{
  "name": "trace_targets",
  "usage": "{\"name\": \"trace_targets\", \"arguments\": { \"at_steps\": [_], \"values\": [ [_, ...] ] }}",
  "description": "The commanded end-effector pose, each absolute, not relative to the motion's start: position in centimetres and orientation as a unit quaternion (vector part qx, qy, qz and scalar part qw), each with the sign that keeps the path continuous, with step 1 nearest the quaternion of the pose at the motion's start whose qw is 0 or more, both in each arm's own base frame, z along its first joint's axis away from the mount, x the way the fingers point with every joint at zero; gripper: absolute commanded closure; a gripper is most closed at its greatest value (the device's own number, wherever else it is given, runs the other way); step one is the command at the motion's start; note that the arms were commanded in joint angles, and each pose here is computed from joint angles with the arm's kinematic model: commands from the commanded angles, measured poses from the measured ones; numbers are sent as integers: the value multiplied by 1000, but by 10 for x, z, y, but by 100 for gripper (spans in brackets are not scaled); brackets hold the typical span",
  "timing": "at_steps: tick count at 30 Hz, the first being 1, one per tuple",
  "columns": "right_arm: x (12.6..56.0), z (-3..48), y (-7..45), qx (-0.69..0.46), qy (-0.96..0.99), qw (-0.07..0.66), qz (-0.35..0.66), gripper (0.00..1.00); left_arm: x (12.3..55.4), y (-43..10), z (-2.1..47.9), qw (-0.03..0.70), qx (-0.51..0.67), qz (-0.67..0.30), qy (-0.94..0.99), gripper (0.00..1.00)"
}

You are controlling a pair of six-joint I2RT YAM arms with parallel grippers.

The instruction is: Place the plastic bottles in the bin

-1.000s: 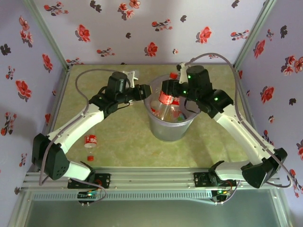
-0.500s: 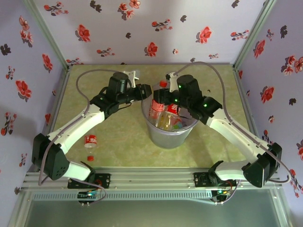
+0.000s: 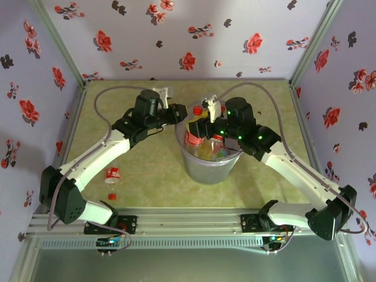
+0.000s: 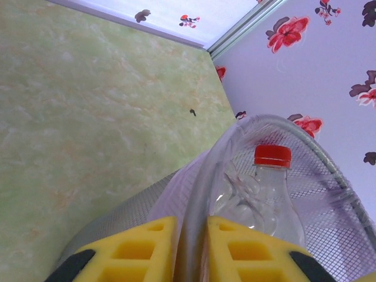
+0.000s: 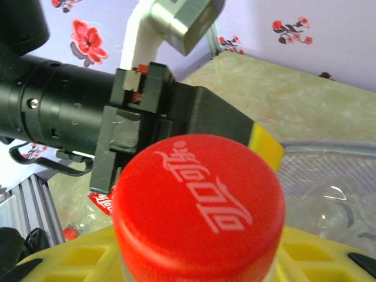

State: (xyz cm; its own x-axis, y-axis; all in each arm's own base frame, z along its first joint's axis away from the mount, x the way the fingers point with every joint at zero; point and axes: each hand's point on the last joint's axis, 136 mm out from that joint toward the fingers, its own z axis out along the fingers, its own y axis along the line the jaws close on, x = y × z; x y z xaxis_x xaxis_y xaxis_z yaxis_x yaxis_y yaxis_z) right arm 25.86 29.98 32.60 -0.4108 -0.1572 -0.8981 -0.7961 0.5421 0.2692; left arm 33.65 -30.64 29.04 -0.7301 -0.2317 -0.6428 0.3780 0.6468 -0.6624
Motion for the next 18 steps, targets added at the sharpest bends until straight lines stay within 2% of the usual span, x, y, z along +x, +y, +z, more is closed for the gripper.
{"name": "trace_targets", "arguments": {
  "at_steps": [1, 2, 5, 7, 14, 18],
  "values": [
    [227, 273, 299, -368, 786, 352, 350, 66, 344, -293, 293, 386, 19, -396, 833, 81],
    [228, 273, 296, -369, 789, 353, 342, 62, 345, -293, 294, 388, 19, -395, 832, 82],
    [232, 295, 286, -363, 789, 368, 332, 35, 346, -293, 294, 389, 18, -394, 833, 83],
    [237, 321, 279, -355, 783, 389, 331, 26, 347, -293, 295, 390, 18, -394, 832, 84],
    [260, 388, 261, -317, 774, 456, 306, 25, 346, -295, 296, 390, 24, -392, 833, 85],
    [274, 413, 262, -296, 767, 485, 300, 33, 346, -297, 295, 388, 32, -386, 836, 86]
  ]
}}
